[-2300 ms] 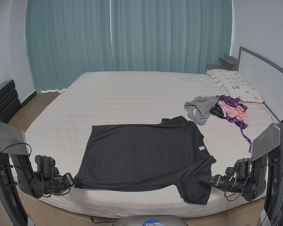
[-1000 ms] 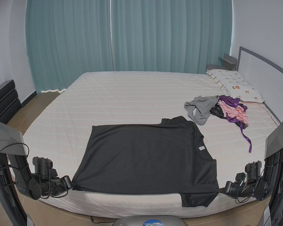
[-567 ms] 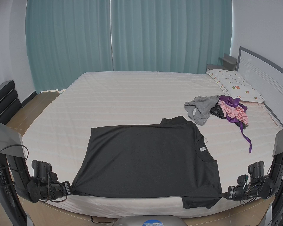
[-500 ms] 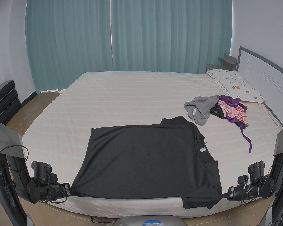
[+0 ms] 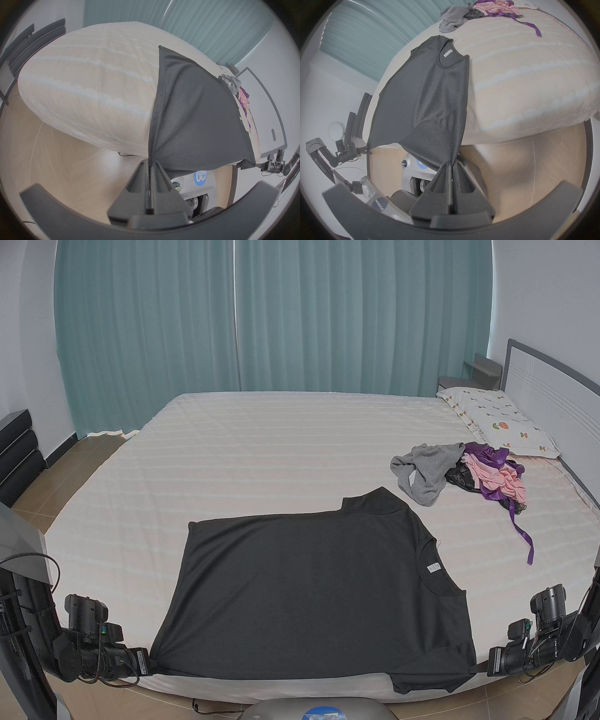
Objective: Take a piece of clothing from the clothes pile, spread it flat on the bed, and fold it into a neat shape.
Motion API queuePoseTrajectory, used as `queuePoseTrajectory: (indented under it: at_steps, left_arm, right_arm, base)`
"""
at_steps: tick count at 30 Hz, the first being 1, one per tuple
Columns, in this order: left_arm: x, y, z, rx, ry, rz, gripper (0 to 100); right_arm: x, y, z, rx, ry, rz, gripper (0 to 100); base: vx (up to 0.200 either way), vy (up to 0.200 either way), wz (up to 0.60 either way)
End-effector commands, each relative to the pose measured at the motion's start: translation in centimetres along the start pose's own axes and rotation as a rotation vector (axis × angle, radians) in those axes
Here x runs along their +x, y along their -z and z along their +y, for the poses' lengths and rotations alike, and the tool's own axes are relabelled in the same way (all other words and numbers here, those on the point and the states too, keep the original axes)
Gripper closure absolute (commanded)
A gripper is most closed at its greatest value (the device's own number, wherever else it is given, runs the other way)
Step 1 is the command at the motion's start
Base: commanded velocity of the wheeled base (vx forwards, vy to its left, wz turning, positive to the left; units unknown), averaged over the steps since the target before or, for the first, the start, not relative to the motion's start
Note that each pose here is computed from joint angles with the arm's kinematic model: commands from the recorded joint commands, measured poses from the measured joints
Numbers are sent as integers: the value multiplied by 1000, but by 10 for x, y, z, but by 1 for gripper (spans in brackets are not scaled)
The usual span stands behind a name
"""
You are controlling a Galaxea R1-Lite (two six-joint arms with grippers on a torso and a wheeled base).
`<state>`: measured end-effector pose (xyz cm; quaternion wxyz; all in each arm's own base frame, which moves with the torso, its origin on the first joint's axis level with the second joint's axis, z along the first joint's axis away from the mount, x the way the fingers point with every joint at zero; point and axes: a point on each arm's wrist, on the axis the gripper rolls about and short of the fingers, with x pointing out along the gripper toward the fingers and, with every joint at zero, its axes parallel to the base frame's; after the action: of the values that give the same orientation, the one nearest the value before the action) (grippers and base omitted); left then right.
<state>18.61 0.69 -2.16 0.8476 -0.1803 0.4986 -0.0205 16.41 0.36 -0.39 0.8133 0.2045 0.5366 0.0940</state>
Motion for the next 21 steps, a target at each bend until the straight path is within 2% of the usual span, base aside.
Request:
queuePoseTrajectory:
  at_steps: [1, 7, 17, 21]
  left_arm:
    - [-3, 6, 1, 3, -7, 25, 100]
    - [-8, 7, 0, 6, -10, 31, 100]
    - [-18, 17, 0, 102, -28, 119, 100]
    - [-21, 20, 0, 125, -34, 146, 100]
  right_arm:
    - [-8, 5, 3, -13, -2, -2, 100]
    - [-11, 8, 3, -35, 7, 14, 100]
    - [-22, 16, 5, -86, 13, 40, 100]
    - [-24, 19, 5, -110, 47, 64, 100]
  base:
    - [0, 0, 0]
    - [0, 0, 0]
    - [0, 0, 0]
    - [0, 0, 0]
